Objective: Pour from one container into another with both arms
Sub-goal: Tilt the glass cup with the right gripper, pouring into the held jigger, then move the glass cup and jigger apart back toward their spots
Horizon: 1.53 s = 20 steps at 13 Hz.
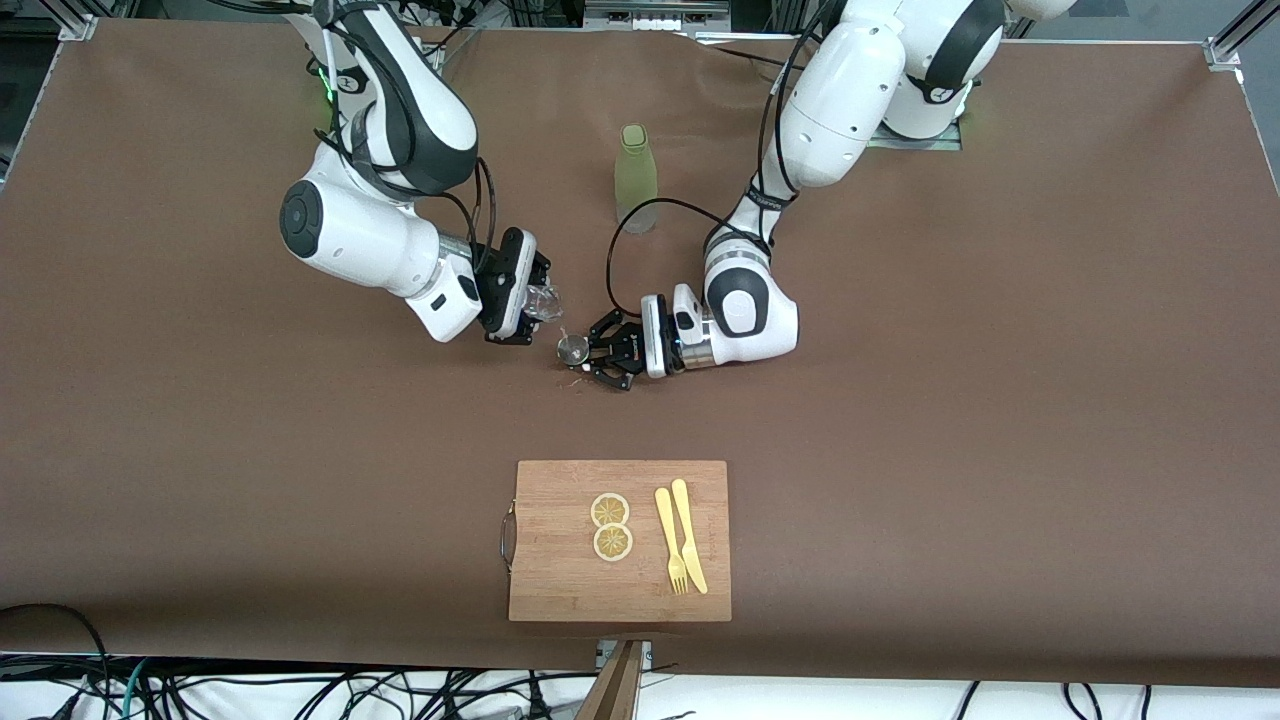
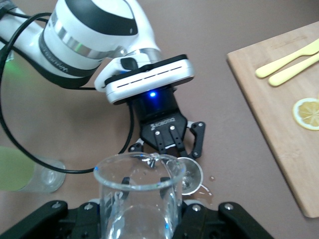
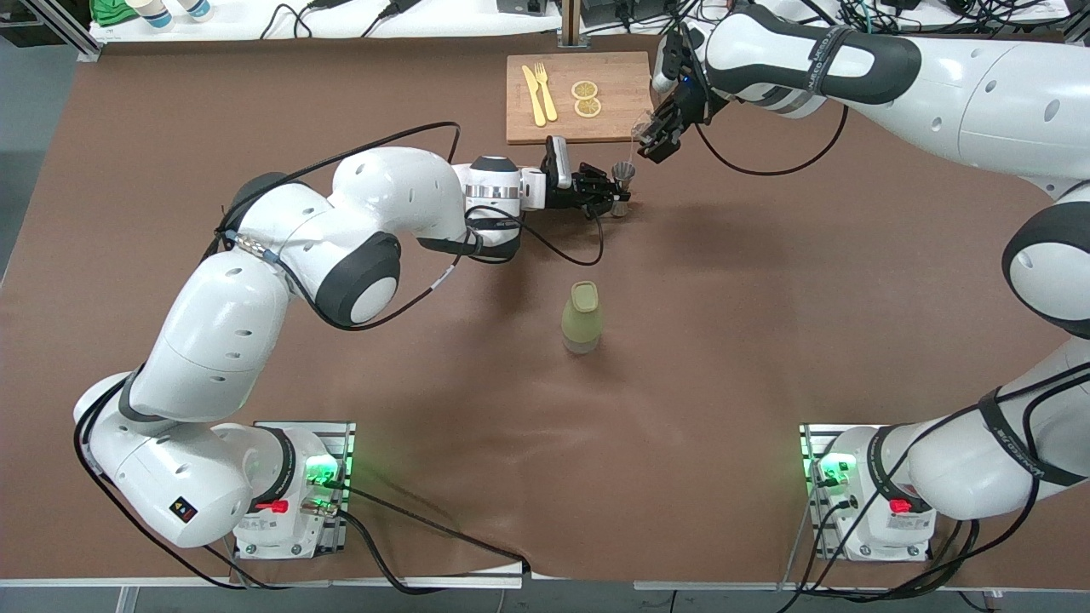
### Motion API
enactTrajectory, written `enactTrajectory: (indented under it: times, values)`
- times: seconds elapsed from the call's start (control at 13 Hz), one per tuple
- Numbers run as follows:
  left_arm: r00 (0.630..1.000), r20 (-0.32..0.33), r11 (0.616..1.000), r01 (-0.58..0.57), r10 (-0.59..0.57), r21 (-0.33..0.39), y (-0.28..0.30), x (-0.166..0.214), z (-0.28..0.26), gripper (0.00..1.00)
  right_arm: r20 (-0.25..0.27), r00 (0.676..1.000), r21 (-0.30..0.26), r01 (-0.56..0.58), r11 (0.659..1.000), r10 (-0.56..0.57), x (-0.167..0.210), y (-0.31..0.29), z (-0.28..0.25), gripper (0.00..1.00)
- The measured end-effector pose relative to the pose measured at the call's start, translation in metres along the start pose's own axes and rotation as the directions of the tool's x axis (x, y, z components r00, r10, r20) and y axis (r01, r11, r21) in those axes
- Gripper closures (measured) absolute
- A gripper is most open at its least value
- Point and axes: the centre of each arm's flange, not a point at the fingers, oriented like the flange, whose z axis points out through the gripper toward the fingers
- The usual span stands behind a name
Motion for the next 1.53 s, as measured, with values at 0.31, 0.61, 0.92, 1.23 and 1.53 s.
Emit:
enactTrajectory:
  times: [0.31,0.61,0.92,1.23,1.53]
  values:
    - [1.0,0.0,1.0,0.0,0.0,0.0,0.0,0.0,0.0,0.79,-0.1,0.995,-0.016,0.014,1.0,-0.016,0.005,0.006,-0.015,0.73]
    - [1.0,0.001,1.0,-0.013,0.013,0.005,-0.005,0.001,-0.004,0.79,-0.324,0.943,0.017,0.093,0.996,-0.083,-0.014,0.019,-0.033,0.74]
    - [0.997,-0.035,0.997,-0.071,0.071,0.004,-0.036,0.005,-0.036,0.79,-0.414,0.9,0.06,0.174,0.983,-0.134,-0.056,0.043,-0.058,0.74]
    - [0.993,-0.048,0.99,-0.112,0.108,-0.082,-0.068,-0.002,-0.088,0.79,-0.491,0.847,0.073,0.275,0.959,-0.205,-0.13,0.074,-0.079,0.74]
    - [0.988,-0.012,0.977,-0.156,0.156,-0.148,-0.105,0.001,-0.169,0.79,-0.562,0.777,0.061,0.38,0.923,-0.283,-0.201,0.096,-0.078,0.74]
